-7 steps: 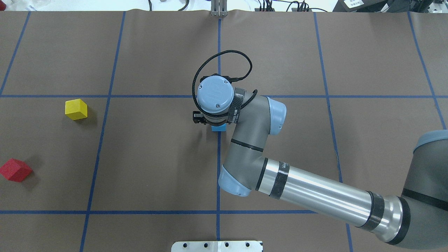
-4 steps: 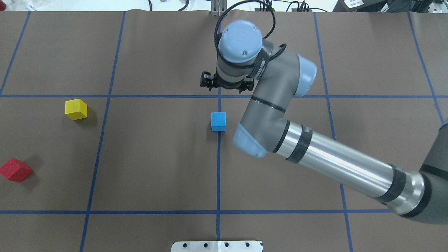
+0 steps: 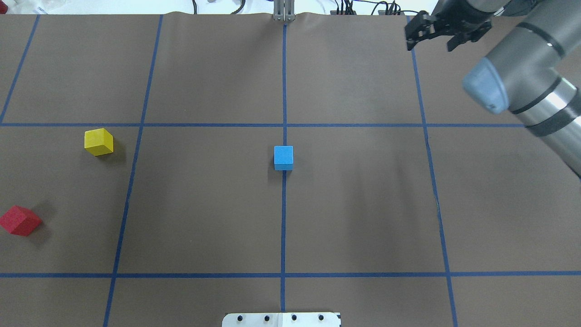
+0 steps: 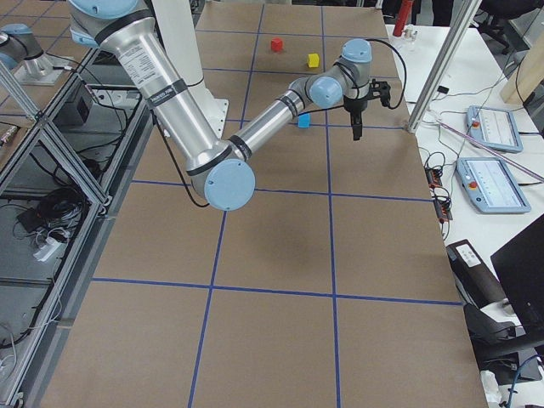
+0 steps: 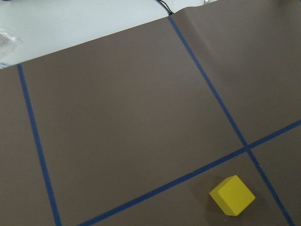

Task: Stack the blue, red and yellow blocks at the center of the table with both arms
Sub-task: 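Release the blue cube and raise the right gripper away, then reach the left gripper down to the red cube and grasp it, then carry the red cube with the left gripper above the blue cube, then lower the red cube onto the blue cube and open the left gripper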

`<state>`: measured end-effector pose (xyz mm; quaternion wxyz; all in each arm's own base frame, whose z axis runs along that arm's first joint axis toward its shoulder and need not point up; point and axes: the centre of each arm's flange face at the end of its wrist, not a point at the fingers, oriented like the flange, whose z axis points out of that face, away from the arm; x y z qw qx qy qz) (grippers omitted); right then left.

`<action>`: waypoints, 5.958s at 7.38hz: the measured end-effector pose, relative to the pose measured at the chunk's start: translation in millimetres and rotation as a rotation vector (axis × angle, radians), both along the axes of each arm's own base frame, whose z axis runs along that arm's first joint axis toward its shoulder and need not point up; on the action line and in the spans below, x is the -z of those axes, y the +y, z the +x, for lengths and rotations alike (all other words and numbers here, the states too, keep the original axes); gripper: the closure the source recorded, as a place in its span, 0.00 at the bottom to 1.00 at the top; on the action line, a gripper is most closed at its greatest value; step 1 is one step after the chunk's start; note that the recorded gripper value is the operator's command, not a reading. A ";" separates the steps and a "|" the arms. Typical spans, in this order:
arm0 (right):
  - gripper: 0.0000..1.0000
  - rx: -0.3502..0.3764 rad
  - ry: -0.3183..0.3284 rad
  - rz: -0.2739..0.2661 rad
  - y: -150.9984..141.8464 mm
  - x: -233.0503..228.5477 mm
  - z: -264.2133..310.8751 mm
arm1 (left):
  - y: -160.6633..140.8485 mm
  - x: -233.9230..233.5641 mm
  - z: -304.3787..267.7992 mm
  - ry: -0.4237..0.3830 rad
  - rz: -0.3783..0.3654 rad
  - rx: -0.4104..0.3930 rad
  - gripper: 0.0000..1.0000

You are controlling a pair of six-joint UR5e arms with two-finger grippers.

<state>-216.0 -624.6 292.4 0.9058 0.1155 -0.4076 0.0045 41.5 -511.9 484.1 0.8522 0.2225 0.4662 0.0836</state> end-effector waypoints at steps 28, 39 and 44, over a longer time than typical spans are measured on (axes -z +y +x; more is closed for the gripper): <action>0.00 0.167 0.080 0.111 52.6 -211.1 196.9 | 138.9 -47.7 189.4 -0.147 -0.013 -0.243 1.00; 0.00 0.165 0.111 0.030 69.6 -287.2 238.7 | 7.1 378.1 512.5 -0.171 -0.362 0.027 1.00; 0.00 0.159 0.111 0.026 70.7 -288.7 242.4 | 9.6 357.6 560.8 -0.183 -0.342 0.004 1.00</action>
